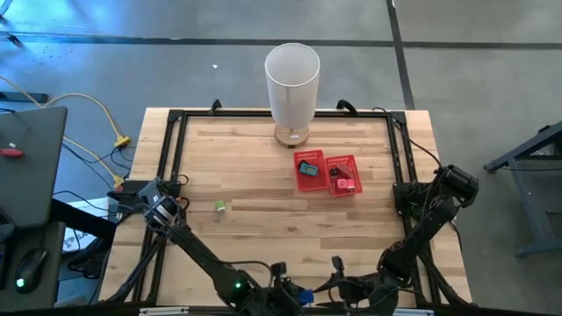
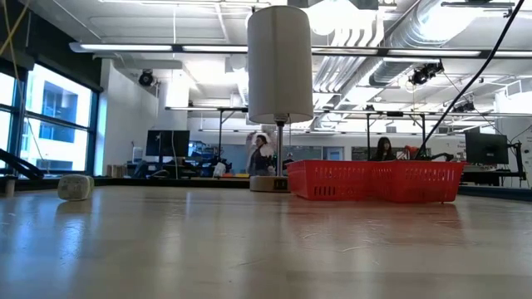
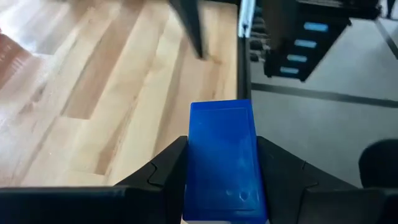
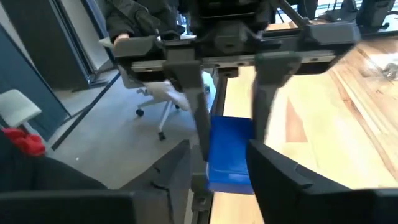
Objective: Pick & Place Office items
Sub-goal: Put the blue timer into the left red bin
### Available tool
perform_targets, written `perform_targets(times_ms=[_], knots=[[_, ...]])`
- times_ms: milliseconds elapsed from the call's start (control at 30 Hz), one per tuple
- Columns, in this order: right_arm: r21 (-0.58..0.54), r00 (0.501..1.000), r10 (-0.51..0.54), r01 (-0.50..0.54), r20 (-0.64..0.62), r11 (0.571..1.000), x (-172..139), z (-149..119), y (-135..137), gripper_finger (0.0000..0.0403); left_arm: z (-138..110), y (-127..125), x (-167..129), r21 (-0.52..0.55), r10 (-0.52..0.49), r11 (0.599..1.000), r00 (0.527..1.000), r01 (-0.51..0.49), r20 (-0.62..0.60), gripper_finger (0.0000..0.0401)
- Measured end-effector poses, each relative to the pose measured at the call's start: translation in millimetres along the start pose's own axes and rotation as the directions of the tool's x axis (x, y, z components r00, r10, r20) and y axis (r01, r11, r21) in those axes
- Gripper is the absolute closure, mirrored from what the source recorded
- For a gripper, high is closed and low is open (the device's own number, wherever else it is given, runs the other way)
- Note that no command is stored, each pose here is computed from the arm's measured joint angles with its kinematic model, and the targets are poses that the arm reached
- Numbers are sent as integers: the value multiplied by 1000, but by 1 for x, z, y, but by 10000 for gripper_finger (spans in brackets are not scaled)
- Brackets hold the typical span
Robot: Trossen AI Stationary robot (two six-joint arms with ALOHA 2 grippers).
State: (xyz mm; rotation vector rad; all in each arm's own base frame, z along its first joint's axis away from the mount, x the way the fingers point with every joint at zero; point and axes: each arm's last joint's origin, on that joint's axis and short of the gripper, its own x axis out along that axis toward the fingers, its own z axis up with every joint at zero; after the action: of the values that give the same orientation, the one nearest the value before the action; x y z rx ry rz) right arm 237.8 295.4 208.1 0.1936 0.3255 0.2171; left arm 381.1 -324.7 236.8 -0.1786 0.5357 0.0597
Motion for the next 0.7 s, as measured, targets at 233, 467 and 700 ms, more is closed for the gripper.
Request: perform_targets(times_ms=[233, 467, 700], knots=[[5, 1000, -6, 6, -3, 1000, 1, 0, -2, 282, 2, 2, 1, -1, 7, 1000, 1000, -7, 10, 253], [28, 1000, -6, 7, -9, 1000, 1, 0, -2, 218, 2, 2, 1, 15, 25, 1000, 999, -26, 26, 253], [27, 999, 19, -18, -27, 999, 3, 0, -3, 123, 6, 0, -1, 1, 13, 1000, 999, -13, 48, 253]])
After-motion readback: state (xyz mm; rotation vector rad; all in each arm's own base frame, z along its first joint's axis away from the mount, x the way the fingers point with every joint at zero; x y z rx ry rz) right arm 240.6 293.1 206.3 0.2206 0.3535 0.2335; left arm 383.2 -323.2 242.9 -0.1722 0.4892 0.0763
